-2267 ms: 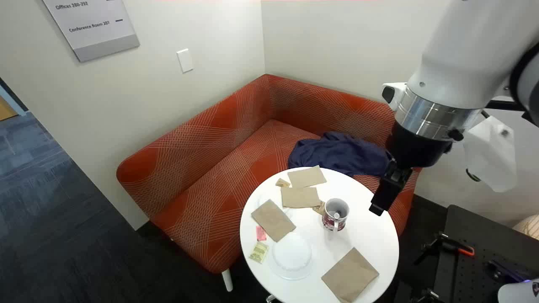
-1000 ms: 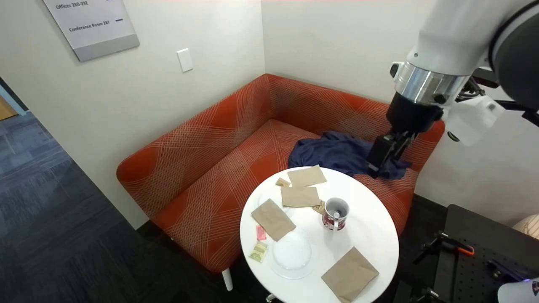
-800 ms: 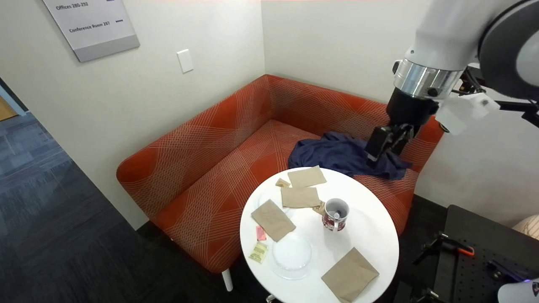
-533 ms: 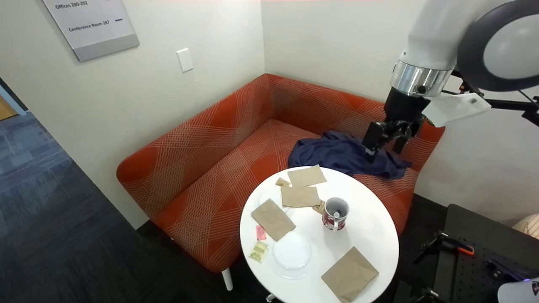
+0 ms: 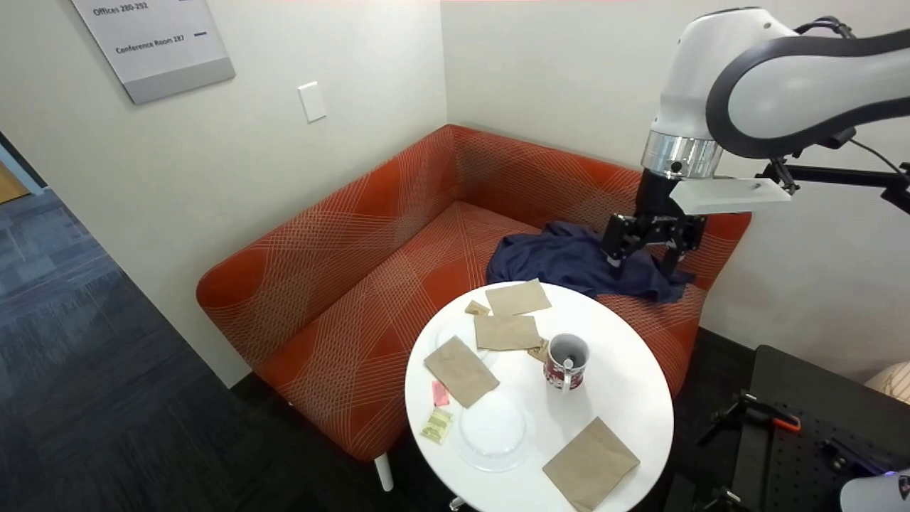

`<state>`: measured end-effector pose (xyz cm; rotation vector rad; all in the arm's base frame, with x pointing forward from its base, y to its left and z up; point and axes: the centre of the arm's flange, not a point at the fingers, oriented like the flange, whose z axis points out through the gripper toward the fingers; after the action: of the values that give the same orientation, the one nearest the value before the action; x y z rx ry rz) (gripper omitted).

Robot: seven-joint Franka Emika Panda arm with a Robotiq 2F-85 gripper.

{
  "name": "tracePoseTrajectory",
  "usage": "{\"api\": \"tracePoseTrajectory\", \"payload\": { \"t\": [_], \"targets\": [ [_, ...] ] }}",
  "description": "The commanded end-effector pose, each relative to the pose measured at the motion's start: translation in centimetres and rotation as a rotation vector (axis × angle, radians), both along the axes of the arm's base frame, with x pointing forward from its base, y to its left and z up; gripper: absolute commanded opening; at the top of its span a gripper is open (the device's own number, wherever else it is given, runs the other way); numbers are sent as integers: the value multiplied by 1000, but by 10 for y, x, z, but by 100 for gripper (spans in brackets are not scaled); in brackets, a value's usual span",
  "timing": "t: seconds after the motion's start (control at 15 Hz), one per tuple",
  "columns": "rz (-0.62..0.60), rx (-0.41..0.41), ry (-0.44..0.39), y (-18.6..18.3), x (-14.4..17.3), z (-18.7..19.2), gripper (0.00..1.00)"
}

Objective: Take the marker out of the cup and put it on the table

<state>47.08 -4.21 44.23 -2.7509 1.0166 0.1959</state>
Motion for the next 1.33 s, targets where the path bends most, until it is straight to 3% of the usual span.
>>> {"api": "tracePoseTrajectory", "payload": {
  "t": [0.0,0.27,0.73,0.93,1.13,1.27],
  "targets": [
    [-94,35,48,-11,16,-19,100],
    [-168,70,68,-19,23,-47,100],
    [-345,44,97,-57,31,-96,100],
    [-374,49,114,-74,34,-118,100],
    [-343,94,59,-88,29,-135,100],
    [-345,65,99,-81,27,-132,100]
  ]
}}
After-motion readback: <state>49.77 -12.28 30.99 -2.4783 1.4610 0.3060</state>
